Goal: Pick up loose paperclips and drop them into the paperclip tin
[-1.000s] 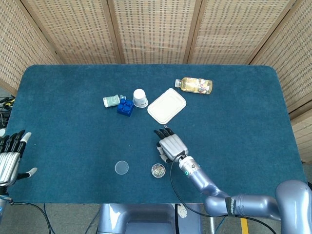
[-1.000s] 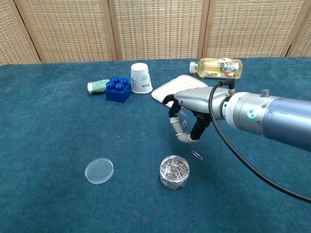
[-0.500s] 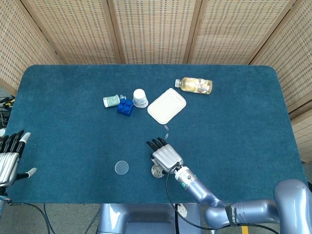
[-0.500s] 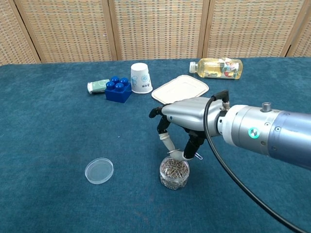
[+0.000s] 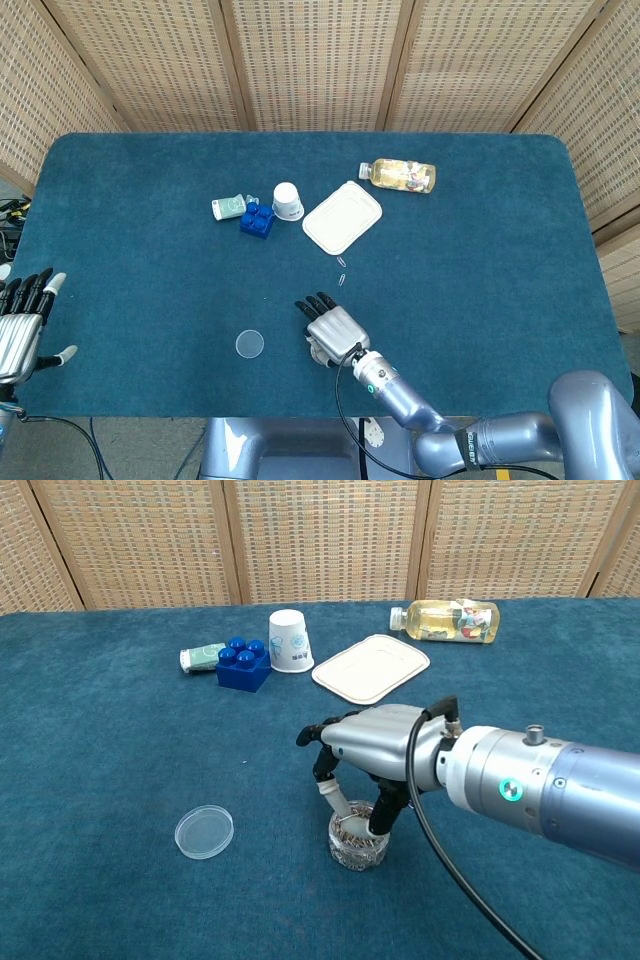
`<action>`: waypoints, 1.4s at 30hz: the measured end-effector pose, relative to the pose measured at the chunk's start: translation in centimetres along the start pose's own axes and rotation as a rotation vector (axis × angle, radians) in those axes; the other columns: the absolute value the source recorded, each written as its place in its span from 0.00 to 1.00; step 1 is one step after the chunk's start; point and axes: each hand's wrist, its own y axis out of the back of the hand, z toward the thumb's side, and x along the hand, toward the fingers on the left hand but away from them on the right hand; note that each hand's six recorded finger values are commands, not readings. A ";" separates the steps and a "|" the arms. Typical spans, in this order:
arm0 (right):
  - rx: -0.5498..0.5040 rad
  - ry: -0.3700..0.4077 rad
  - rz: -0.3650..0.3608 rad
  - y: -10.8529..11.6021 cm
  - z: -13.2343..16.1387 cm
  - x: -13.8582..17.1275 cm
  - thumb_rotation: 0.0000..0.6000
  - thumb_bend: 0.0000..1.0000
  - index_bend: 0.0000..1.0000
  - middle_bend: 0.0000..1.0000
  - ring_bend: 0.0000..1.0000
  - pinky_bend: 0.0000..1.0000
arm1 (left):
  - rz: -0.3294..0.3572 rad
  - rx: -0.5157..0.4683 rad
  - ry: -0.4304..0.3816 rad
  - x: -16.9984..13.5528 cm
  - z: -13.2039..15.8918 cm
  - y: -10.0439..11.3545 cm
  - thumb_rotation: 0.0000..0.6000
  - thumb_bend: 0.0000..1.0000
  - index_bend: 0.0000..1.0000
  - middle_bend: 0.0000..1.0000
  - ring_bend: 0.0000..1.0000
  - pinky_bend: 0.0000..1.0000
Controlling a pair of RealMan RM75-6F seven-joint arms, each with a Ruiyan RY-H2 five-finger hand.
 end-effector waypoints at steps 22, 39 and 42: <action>-0.011 0.003 -0.001 0.5 -0.3 0.1 1.00 0.34 0.50 0.06 0.00 0.02 | 0.003 -0.004 0.006 0.1 -0.2 0.1 1.00 0.00 0.00 0.00 0.00 0.00; 0.204 -0.108 -0.304 7.9 -9.9 7.2 1.00 0.00 0.03 0.00 0.00 0.00 | 0.039 -0.026 0.006 -0.3 -0.6 1.1 1.00 0.00 0.00 0.00 0.00 0.00; 0.209 -0.187 -0.349 7.9 -14.1 10.3 1.00 0.00 0.00 0.00 0.00 0.00 | 0.050 -0.033 0.000 -0.5 -0.6 1.4 1.00 0.00 0.00 0.00 0.00 0.00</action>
